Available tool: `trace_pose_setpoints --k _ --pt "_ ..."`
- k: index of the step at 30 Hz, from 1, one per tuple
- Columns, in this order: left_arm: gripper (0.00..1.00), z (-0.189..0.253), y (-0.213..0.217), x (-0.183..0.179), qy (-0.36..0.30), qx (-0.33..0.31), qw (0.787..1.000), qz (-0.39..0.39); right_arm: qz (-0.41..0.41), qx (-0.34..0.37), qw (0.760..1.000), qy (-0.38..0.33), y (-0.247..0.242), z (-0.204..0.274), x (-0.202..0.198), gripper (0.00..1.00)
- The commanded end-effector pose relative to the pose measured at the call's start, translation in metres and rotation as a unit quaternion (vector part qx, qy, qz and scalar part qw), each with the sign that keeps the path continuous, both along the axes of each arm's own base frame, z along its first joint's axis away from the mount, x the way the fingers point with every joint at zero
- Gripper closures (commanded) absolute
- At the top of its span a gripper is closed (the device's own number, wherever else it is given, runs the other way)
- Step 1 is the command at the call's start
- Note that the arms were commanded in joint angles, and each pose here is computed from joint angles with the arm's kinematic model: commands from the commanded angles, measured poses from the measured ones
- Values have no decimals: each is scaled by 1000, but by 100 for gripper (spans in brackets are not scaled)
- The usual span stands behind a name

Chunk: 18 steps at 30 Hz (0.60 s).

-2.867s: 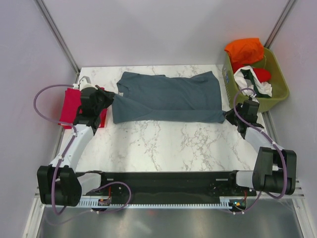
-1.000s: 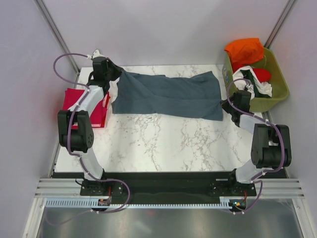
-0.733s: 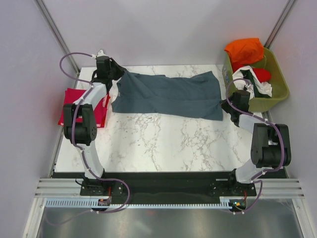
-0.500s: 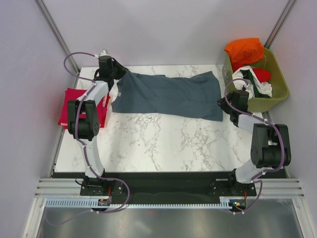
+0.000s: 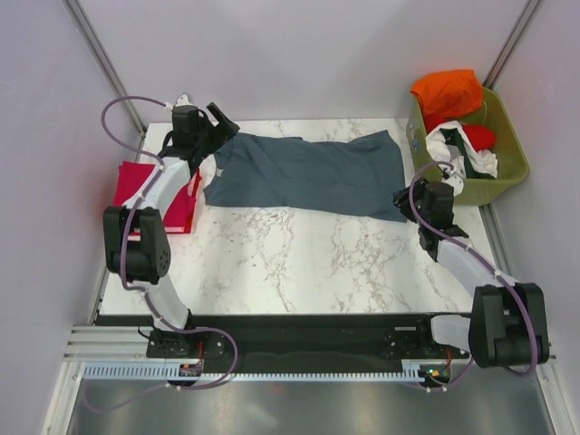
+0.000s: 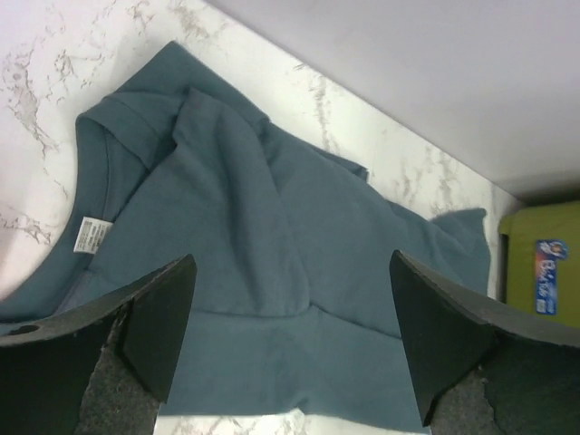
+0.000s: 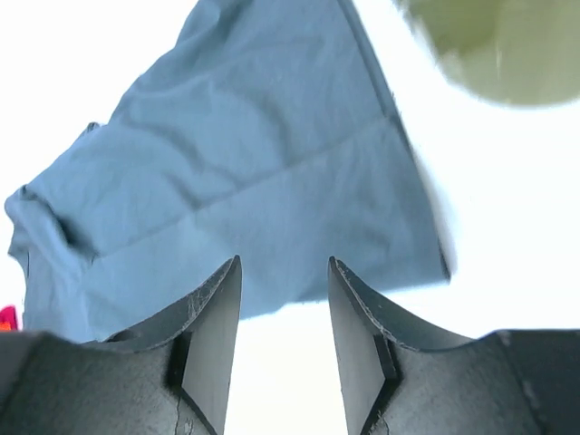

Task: Fold and stack the t-shirts
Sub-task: Fold the tshirt

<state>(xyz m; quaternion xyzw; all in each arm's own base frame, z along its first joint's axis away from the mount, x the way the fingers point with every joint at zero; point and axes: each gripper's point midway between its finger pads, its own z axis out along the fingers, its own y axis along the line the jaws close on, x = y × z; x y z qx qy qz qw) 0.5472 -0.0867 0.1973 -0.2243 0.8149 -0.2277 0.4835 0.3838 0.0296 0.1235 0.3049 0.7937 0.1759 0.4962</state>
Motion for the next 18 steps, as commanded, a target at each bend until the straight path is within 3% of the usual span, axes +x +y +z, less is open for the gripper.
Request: trace_pose_setpoints --k 1,3,4,8,12,18 --pt "5 41 3 -42 -22 29 999 2 -37 -10 999 -10 -2 8 -23 50" --pt "4 54 4 -64 -32 15 999 9 -70 17 997 1 -5 -4 -39 51" --pt "4 32 5 -77 -8 12 1000 13 -78 29 997 1 -5 -12 -49 52" --pt "8 17 10 -111 1 -15 999 37 -112 88 990 -4 -4 -23 -61 52" --pt "10 -1 16 -142 -2 -49 997 67 -138 134 981 -16 -2 -32 -57 52" --pt "11 -13 17 -160 -20 -76 994 79 -165 138 976 12 -5 -61 -42 50"
